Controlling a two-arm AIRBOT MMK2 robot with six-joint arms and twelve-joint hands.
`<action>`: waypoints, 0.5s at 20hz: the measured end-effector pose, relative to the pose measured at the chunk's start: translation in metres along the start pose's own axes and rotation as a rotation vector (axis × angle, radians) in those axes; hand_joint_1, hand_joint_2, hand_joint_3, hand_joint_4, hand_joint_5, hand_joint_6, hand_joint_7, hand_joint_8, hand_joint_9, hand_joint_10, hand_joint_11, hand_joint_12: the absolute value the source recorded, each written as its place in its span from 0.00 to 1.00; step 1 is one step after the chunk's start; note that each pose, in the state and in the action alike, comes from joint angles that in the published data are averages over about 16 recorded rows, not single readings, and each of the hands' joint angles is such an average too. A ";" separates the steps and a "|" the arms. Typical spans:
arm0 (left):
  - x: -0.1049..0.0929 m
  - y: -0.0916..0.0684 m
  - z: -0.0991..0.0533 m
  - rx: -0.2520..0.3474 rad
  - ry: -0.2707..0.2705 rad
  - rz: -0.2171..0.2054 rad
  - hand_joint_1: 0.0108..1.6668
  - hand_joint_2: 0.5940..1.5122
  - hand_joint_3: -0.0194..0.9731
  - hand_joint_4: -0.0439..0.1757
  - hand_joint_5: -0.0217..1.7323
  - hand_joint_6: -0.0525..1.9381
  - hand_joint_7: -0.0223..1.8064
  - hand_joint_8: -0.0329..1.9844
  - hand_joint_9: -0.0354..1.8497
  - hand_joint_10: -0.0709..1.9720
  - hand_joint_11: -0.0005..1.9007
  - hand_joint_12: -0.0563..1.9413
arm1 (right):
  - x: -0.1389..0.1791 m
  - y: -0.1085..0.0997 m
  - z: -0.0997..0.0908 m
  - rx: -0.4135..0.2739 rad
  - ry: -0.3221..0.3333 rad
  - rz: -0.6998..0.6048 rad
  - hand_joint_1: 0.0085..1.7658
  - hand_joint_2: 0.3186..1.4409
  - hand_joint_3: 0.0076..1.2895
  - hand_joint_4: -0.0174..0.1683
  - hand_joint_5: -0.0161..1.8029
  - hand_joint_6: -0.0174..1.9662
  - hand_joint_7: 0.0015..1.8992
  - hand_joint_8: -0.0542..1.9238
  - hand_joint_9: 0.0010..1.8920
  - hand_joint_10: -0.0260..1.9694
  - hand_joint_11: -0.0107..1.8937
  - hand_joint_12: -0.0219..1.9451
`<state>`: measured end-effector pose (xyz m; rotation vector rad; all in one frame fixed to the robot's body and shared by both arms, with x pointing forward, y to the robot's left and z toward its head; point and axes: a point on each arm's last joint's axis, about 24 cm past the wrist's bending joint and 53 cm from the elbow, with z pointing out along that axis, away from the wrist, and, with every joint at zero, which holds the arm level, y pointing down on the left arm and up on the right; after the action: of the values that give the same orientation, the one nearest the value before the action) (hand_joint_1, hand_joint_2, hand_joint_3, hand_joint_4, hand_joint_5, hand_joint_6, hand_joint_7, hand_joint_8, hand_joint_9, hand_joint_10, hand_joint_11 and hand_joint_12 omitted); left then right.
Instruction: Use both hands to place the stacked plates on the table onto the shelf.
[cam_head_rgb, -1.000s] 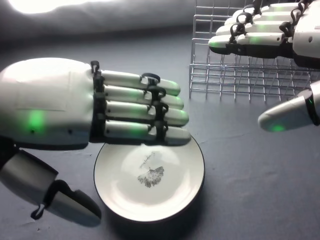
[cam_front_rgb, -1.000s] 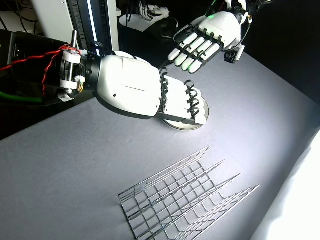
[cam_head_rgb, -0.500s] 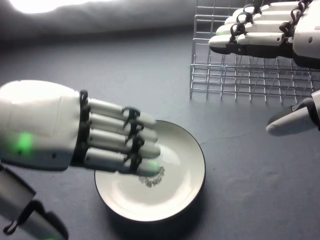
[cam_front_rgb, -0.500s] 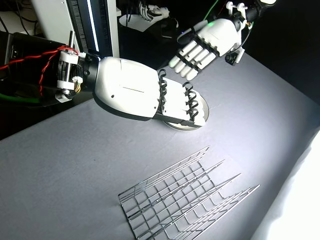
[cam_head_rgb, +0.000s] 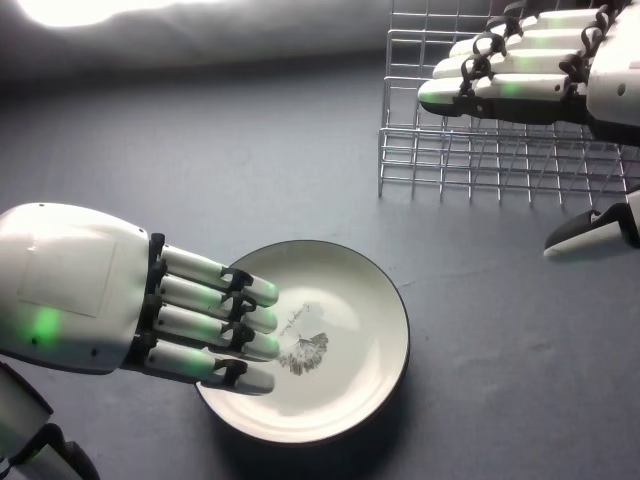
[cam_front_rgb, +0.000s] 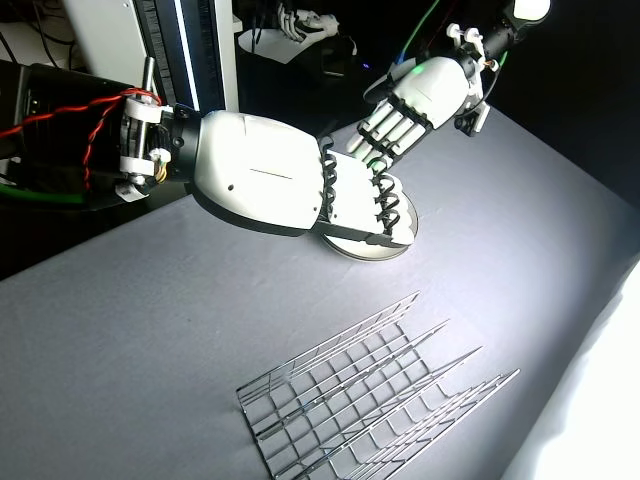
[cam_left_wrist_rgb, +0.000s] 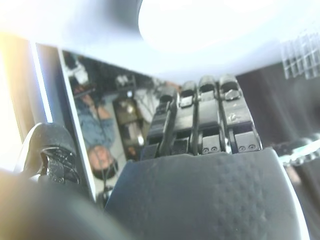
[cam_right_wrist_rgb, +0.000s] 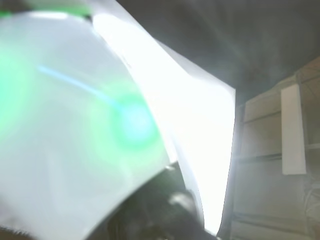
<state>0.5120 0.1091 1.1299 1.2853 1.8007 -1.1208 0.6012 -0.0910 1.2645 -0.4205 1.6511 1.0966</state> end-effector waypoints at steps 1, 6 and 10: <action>0.003 0.004 0.000 -0.008 0.007 0.004 0.00 0.56 0.03 0.21 0.02 0.03 0.02 0.02 0.03 0.04 0.01 0.03 | 0.000 0.000 0.000 -0.002 0.002 -0.008 0.35 0.61 0.00 0.11 0.02 0.02 0.01 0.04 0.01 0.02 0.02 0.08; 0.016 0.021 0.002 -0.046 0.042 0.024 0.00 0.57 0.03 0.22 0.02 0.03 0.02 0.02 0.03 0.04 0.01 0.03 | 0.002 -0.001 0.000 -0.018 0.015 -0.058 0.32 0.64 0.01 0.11 0.02 0.02 0.01 0.04 0.01 0.02 0.01 0.12; 0.028 0.033 0.002 -0.071 0.069 0.035 0.00 0.57 0.03 0.22 0.02 0.03 0.02 0.02 0.03 0.04 0.01 0.03 | 0.005 0.000 -0.001 -0.038 0.031 -0.110 0.30 0.64 0.00 0.11 0.02 0.02 0.01 0.04 0.01 0.02 0.01 0.13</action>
<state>0.5350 0.1232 1.0958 1.3230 1.8436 -0.9954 0.5987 -0.0903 1.2602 -0.5492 1.6162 1.0450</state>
